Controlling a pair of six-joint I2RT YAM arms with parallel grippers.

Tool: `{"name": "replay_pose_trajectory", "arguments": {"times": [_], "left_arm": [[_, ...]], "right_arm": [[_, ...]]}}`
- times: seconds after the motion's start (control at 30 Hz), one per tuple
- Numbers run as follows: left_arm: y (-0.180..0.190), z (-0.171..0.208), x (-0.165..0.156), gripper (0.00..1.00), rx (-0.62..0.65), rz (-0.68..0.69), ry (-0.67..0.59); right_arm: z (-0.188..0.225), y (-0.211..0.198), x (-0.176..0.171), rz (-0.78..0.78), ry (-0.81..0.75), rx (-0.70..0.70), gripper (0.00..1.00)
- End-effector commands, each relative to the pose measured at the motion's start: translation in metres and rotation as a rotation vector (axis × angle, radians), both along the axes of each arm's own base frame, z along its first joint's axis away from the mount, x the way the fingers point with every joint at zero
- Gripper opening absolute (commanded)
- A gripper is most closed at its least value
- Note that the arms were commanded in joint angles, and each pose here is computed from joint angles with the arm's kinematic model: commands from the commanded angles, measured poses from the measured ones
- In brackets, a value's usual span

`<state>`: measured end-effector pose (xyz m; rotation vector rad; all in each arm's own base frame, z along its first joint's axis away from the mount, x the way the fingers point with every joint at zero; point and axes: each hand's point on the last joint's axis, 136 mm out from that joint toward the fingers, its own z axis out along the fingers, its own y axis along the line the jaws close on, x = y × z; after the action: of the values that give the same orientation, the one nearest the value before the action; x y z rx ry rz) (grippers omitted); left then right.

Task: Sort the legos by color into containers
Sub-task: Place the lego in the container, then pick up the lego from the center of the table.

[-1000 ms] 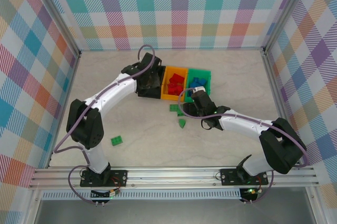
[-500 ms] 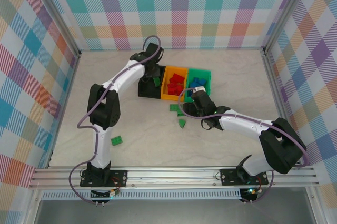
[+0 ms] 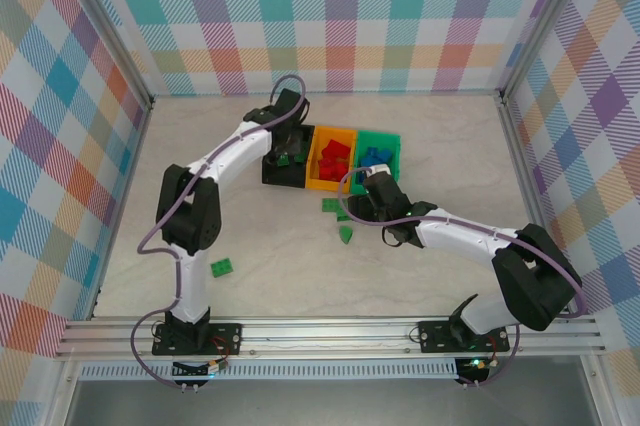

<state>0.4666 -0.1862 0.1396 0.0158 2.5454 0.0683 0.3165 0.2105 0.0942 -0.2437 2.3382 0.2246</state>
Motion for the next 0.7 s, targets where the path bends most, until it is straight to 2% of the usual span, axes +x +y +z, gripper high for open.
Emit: {"name": "replay_pose_trajectory", "arguments": {"times": [0.0, 0.23, 0.37, 0.67], "left_arm": [[-0.028, 0.044, -0.022, 0.61, -0.100, -0.087, -0.110], [-0.028, 0.035, -0.076, 0.61, -0.262, -0.083, -0.144], [-0.039, 0.032, -0.101, 0.61, -0.371, -0.148, -0.138], [-0.066, 0.016, -0.146, 0.61, -0.455, -0.259, -0.103]], "right_arm": [[0.007, 0.002, 0.005, -0.009, -0.019, 0.020, 0.77], [0.005, 0.002, 0.004, -0.005, -0.010, 0.026, 0.77], [0.004, 0.003, 0.004, -0.007, -0.007, 0.025, 0.77], [0.005, 0.001, 0.003, -0.011, -0.005, 0.026, 0.77]]}}
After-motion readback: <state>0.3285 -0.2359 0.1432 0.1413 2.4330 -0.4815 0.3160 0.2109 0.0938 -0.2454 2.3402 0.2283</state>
